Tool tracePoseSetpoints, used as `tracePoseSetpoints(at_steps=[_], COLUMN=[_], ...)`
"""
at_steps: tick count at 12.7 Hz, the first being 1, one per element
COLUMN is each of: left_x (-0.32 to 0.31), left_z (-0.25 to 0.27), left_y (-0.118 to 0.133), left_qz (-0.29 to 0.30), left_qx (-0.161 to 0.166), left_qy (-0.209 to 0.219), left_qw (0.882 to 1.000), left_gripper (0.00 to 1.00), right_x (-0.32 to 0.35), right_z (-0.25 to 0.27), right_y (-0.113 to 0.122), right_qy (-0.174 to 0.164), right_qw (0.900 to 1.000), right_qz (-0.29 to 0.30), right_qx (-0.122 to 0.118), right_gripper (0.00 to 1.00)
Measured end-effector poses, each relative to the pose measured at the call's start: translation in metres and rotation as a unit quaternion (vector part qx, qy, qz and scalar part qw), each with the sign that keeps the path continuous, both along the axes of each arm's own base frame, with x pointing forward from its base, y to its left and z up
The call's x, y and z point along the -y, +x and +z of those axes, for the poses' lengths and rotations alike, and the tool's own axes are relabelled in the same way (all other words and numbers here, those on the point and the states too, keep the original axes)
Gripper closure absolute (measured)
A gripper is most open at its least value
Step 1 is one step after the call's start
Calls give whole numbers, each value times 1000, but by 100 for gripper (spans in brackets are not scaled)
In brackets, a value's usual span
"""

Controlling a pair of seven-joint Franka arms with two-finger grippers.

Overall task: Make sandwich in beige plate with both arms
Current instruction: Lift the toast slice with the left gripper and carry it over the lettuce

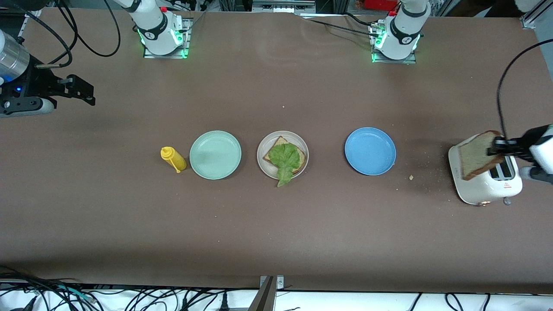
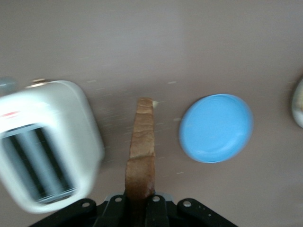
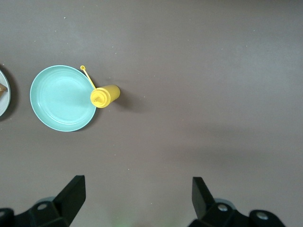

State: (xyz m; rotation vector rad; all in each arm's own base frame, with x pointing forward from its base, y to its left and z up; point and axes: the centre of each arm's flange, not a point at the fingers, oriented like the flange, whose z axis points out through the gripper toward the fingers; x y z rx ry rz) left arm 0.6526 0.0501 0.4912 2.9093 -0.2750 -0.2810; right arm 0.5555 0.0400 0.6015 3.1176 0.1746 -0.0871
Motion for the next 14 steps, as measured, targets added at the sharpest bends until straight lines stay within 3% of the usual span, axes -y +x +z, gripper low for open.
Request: tracePoseSetpoints(at_steps=[3,5,7,10,14], left_x=[36,51,77,157,290], left_z=[-46,-89,-124,-155,-208], left_y=[6,13,22,30,2], left_qz=[21,48,68,75,42], left_qx=[-48,-89,-116,-124,-173], left_qy=[-143,-247,-324,-379,-391], left_qw=[988,964,936,914,903], left_gripper=[92,92,92,92,92], right_x=[-7,-10,-8,-1,-1], right_z=[2,9,9,4,1], right_y=[0,0,1,4,6], right_qy=[0,1,1,-1,-1], right_qw=[1000,1000,1000,1000,1000], right_qz=[7,9,7,0,0], right_qx=[3,10,10,5,3], right_gripper=[0,0,0,0,0])
